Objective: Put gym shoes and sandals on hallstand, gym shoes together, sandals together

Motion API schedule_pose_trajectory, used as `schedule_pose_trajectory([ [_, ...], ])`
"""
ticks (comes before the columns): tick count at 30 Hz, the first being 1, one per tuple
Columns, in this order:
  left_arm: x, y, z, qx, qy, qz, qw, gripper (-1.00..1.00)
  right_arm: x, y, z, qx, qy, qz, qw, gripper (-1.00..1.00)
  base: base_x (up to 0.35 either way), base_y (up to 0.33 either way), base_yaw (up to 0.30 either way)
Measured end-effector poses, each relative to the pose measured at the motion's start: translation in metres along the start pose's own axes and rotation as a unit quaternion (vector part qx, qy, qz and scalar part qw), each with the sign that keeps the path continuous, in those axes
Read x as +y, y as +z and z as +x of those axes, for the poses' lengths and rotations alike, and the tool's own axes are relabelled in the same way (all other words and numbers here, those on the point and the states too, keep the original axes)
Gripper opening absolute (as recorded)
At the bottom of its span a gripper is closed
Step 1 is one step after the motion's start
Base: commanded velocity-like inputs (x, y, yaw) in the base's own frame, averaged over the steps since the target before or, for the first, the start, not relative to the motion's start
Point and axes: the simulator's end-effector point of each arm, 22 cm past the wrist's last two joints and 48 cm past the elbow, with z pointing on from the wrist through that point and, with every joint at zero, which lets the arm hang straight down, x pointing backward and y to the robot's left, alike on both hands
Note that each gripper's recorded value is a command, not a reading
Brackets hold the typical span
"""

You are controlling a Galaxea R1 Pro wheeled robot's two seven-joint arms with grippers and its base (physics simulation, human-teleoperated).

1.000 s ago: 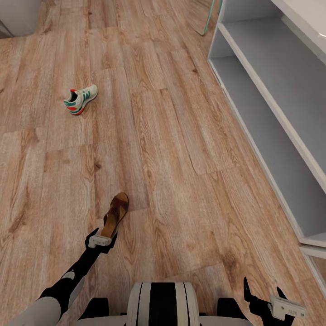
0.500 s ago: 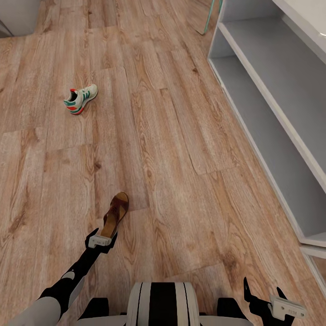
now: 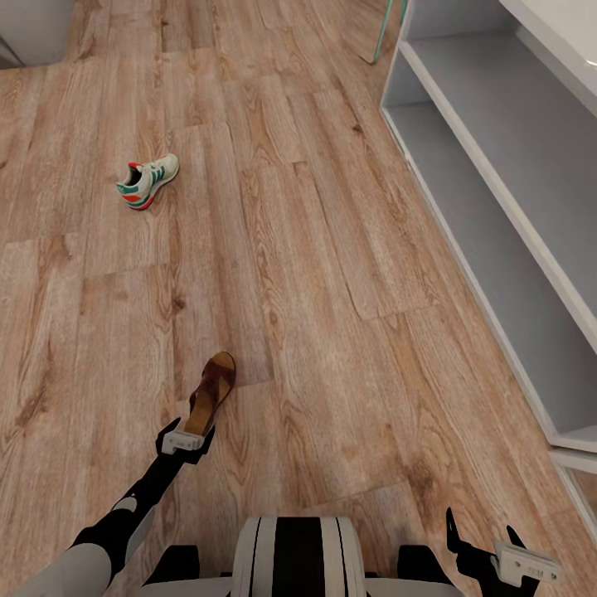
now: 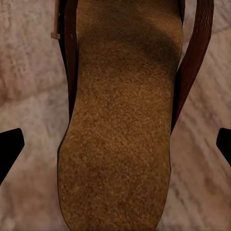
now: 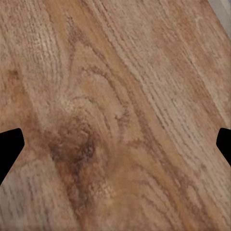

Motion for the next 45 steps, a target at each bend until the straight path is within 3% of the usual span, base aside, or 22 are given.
schedule_pose_trajectory([
  [45, -0.001, 0.0, 0.01, 0.008, -0.002, 0.0, 1.0, 1.0, 0.0, 0.0, 0.007, 0.009, -0.003, 0.0, 1.0, 1.0, 0.0, 0.0, 0.0],
])
